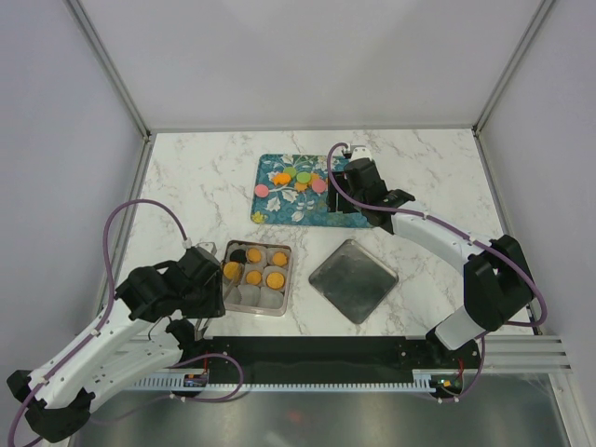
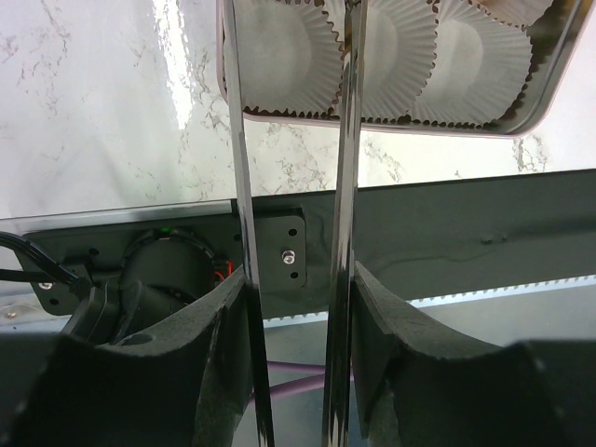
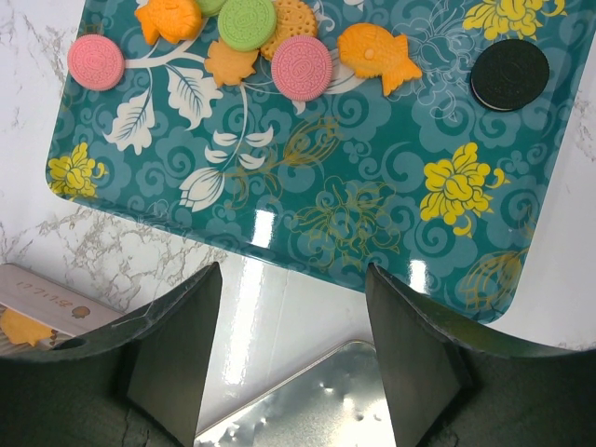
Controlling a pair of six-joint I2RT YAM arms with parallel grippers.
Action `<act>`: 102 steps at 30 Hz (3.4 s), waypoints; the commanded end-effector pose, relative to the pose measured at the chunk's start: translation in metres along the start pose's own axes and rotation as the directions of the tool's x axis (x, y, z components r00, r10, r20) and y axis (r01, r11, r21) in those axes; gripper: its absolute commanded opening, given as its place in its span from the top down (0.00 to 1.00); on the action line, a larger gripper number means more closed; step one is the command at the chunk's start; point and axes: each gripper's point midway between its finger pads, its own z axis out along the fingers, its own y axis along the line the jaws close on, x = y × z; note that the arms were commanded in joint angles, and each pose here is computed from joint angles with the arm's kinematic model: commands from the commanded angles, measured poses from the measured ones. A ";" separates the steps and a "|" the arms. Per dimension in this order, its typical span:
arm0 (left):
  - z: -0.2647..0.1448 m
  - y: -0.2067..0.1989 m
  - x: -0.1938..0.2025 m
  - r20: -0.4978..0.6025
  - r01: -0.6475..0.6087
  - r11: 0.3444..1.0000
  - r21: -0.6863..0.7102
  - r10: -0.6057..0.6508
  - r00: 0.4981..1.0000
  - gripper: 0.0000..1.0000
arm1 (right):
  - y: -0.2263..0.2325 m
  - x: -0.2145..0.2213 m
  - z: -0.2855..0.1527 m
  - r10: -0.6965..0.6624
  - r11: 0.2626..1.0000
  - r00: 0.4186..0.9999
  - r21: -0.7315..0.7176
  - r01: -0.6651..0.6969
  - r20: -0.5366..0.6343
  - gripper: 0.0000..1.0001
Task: Pack the cookies
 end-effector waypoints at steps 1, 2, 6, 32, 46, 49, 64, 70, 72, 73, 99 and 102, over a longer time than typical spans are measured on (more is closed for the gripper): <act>-0.003 -0.001 -0.001 0.002 0.024 1.000 -0.001 -0.024 1.000 0.51 | 0.001 -0.008 -0.001 0.010 1.000 0.999 -0.012 -0.010 0.033 0.28; -0.003 -0.001 -0.001 0.002 0.023 1.000 -0.001 -0.023 1.000 0.51 | 0.002 -0.008 -0.001 0.008 1.000 0.999 -0.013 -0.008 0.033 0.29; -0.004 -0.001 -0.002 0.002 0.018 1.000 -0.001 -0.018 1.000 0.51 | 0.002 -0.008 -0.001 0.008 1.000 0.999 -0.013 -0.007 0.031 0.28; -0.006 -0.003 -0.003 0.009 0.018 1.000 0.009 -0.018 1.000 0.49 | 0.002 -0.009 -0.002 0.009 1.000 0.999 -0.017 -0.008 0.034 0.28; -0.044 -0.038 -0.086 0.237 -0.038 0.999 0.038 0.028 0.971 0.41 | 0.001 -0.013 -0.004 0.004 1.000 0.999 -0.010 -0.003 0.045 0.28; -0.033 -0.049 -0.130 0.305 -0.070 0.997 -0.021 0.073 0.950 0.37 | 0.002 -0.013 -0.005 0.004 1.000 0.999 -0.015 -0.003 0.045 0.28; 0.063 0.020 -0.318 0.378 0.168 0.985 -0.044 -0.139 0.915 0.41 | 0.000 -0.013 -0.013 -0.001 1.000 0.999 -0.017 0.002 0.054 0.28; 0.084 0.032 -0.326 0.355 0.197 0.979 -0.049 -0.168 0.920 0.41 | -0.001 -0.013 -0.013 -0.003 1.000 0.999 -0.015 0.004 0.054 0.28; 0.087 0.034 -0.325 0.348 0.200 0.979 -0.048 -0.171 0.922 0.42 | -0.001 -0.013 -0.014 -0.003 1.000 0.998 -0.016 0.004 0.056 0.28; 0.088 0.036 -0.326 0.350 0.201 0.978 -0.055 -0.169 0.921 0.42 | -0.001 -0.012 -0.013 -0.003 1.000 0.999 -0.018 0.004 0.053 0.28; 0.197 0.099 -0.327 0.252 0.337 0.926 -0.171 -0.290 0.923 0.30 | -0.002 -0.005 -0.006 0.018 1.000 0.999 -0.016 -0.017 0.036 0.28; 0.201 0.099 -0.327 0.245 0.338 0.926 -0.169 -0.293 0.924 0.29 | -0.002 0.000 -0.006 0.026 1.000 0.999 -0.015 -0.026 0.025 0.28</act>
